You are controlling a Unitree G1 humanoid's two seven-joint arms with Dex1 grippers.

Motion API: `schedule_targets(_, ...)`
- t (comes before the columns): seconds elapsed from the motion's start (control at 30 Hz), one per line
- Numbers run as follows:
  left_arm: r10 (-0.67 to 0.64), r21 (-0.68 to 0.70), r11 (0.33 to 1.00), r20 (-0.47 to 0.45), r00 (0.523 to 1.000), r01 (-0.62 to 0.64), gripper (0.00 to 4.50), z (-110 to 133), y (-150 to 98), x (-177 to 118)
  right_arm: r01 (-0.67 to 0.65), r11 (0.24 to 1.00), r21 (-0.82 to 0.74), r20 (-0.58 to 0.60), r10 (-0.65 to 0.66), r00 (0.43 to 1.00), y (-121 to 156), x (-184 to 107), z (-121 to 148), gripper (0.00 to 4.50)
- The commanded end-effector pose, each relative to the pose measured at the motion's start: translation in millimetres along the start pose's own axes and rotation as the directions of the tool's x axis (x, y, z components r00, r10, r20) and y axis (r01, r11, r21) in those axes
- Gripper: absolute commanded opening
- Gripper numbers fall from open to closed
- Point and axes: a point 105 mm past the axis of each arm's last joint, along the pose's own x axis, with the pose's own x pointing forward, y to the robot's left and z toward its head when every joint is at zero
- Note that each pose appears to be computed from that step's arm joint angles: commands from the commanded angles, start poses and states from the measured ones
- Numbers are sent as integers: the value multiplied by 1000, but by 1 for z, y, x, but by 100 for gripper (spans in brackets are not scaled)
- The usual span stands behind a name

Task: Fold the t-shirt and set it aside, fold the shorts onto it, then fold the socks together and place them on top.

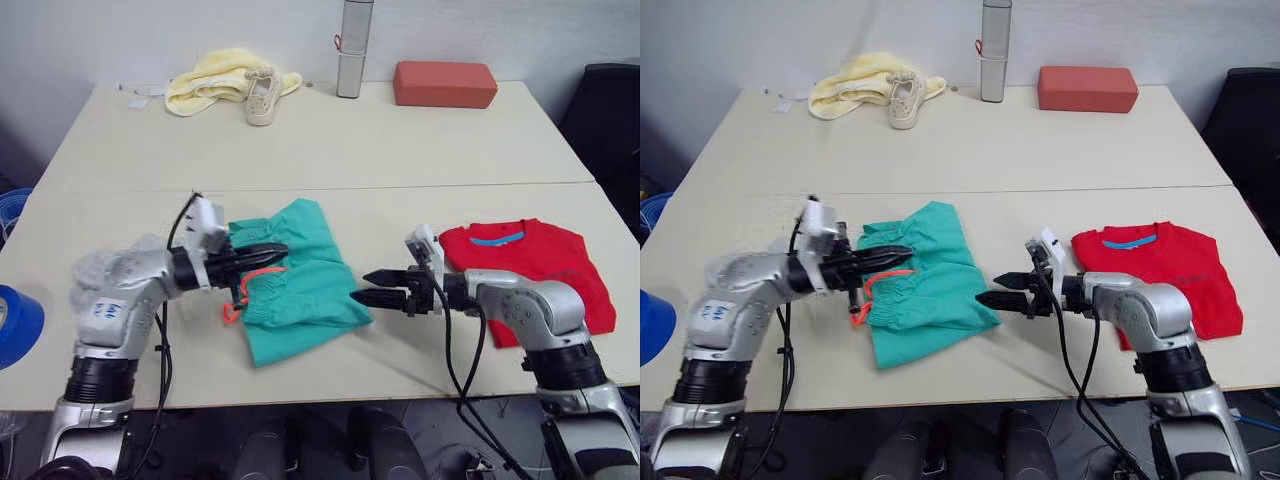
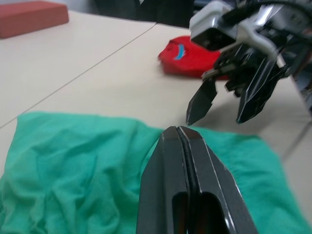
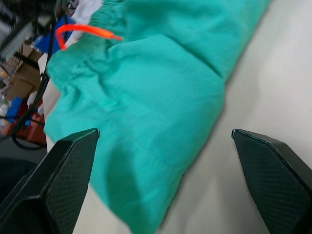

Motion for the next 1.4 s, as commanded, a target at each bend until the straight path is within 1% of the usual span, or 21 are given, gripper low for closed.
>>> schedule_targets(0.03,33,65,997,-61,998,-29,0,-12,3,-7,9,999,48,26,-10,1000,-3,5,13,448)
schedule_targets(0.1,47,67,997,-89,995,-42,0,-21,4,-12,17,998,58,25,-18,1000,-6,8,17,448)
schedule_targets(0.13,69,60,996,-88,994,-63,0,-24,5,-15,17,1000,19,40,-17,999,-6,10,21,448)
schedule_targets(0.17,97,62,994,-88,991,-92,0,-28,7,-19,20,998,-61,89,-15,996,-6,11,30,448)
schedule_targets(0.23,156,69,986,-93,983,-150,0,-34,13,-27,37,956,-292,202,24,979,-1,10,51,448)
schedule_targets(0.3,194,58,980,-87,977,-190,0,-37,17,-31,18,909,-417,245,93,965,7,9,56,448)
schedule_targets(0.33,214,41,977,-80,973,-211,0,-40,19,-34,13,900,-436,272,118,955,11,10,58,448)
schedule_targets(0.37,221,32,975,-81,972,-219,0,-43,20,-36,10,887,-461,309,151,939,15,10,62,431)
schedule_targets(0.43,218,28,976,-90,972,-217,0,-49,19,-39,9,867,-499,356,195,914,21,14,65,386)
schedule_targets(0.47,215,30,977,-90,972,-213,0,-49,19,-39,6,862,-508,356,204,912,22,16,64,351)
schedule_targets(0.57,191,20,982,-55,980,-190,0,-47,16,-38,-1,778,-628,296,241,924,28,30,53,247)
schedule_targets(0.7,134,19,991,13,991,-134,0,-36,12,-32,-6,676,-737,171,194,966,22,56,32,95)
schedule_targets(0.77,109,21,994,54,993,-110,0,-26,11,-27,-8,662,-749,146,176,973,18,64,23,24)
schedule_targets(0.8,108,14,994,63,992,-109,0,-24,12,-24,-24,644,-765,125,184,975,19,68,17,1)
schedule_targets(0.83,99,13,995,54,994,-99,0,-25,12,-20,-33,639,-769,109,183,977,18,71,11,1)
schedule_targets(0.93,75,8,997,-12,997,-75,0,-43,5,4,-87,624,-777,32,177,984,17,78,-13,1)
schedule_targets(1.0,127,-24,992,-26,992,-127,0,-51,9,10,-101,611,-785,11,178,984,18,76,-21,1)
schedule_targets(1.1,186,-26,982,-98,978,-189,0,-70,13,9,-117,603,-789,0,190,982,20,70,-27,1)
schedule_targets(1.2,252,-32,965,-141,957,-259,0,-81,18,0,-156,604,-781,-16,231,973,27,58,-35,1)
schedule_targets(1.3,275,-19,959,-159,948,-281,0,-83,21,-5,-189,598,-779,-20,277,961,37,45,-40,1)
schedule_targets(1.4,229,-14,972,-153,961,-234,0,-77,18,-7,-193,601,-776,-4,300,954,42,32,-38,1)
